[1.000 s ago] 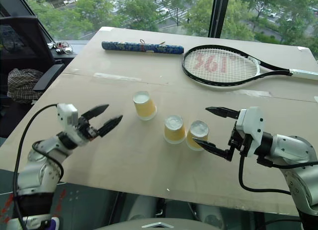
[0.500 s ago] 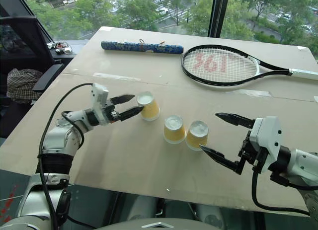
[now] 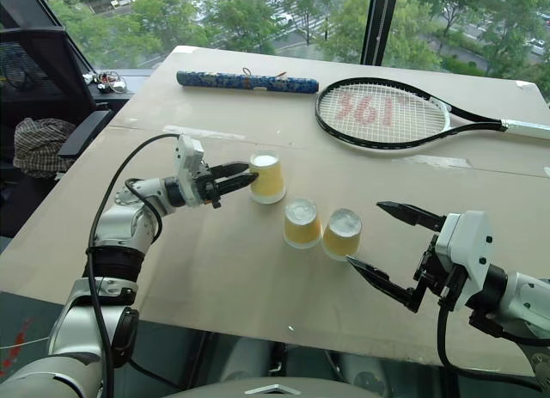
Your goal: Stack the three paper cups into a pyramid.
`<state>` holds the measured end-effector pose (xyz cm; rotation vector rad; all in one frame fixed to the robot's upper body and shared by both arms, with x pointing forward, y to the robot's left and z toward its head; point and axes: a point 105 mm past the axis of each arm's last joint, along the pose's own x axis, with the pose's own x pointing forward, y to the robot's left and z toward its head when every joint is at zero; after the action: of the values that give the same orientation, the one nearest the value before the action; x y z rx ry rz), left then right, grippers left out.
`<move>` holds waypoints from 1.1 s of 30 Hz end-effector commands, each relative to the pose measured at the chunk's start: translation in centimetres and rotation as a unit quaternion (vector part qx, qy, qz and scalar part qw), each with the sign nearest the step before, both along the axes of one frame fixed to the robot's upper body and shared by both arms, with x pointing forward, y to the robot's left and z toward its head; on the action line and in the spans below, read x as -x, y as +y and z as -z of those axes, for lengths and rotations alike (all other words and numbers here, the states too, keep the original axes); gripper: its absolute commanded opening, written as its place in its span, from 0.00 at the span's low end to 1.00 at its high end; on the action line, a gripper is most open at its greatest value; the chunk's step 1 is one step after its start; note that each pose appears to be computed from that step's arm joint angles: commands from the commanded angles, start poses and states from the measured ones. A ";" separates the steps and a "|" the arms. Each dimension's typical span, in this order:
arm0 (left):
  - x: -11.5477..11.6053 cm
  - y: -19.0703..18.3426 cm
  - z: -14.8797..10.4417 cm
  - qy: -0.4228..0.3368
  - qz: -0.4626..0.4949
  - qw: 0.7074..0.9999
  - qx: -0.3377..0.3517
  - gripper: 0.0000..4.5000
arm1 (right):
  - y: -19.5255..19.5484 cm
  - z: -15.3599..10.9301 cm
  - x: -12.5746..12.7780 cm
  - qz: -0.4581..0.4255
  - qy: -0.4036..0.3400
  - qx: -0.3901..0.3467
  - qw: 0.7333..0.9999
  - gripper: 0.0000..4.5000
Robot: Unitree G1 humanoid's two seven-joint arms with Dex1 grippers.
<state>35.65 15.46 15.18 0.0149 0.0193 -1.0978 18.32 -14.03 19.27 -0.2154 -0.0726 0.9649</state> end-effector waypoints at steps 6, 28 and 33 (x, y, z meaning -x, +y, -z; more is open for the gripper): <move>5.4 -6.4 -8.5 -0.049 0.204 0.977 0.047 0.46 | -2.7 0.1 1.0 0.041 -0.005 0.015 0.999 1.00; -0.3 1.6 -1.2 -0.047 -0.065 0.996 -0.047 0.99 | -2.0 1.7 0.4 0.033 0.000 0.007 0.999 1.00; -1.2 0.8 -0.1 -0.030 -0.054 0.997 -0.055 0.99 | -2.0 1.7 0.4 0.037 -0.004 0.008 0.999 1.00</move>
<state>36.56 16.93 14.46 0.1201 0.0610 -0.9603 18.04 -16.11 16.98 -0.2152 -0.0308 0.8944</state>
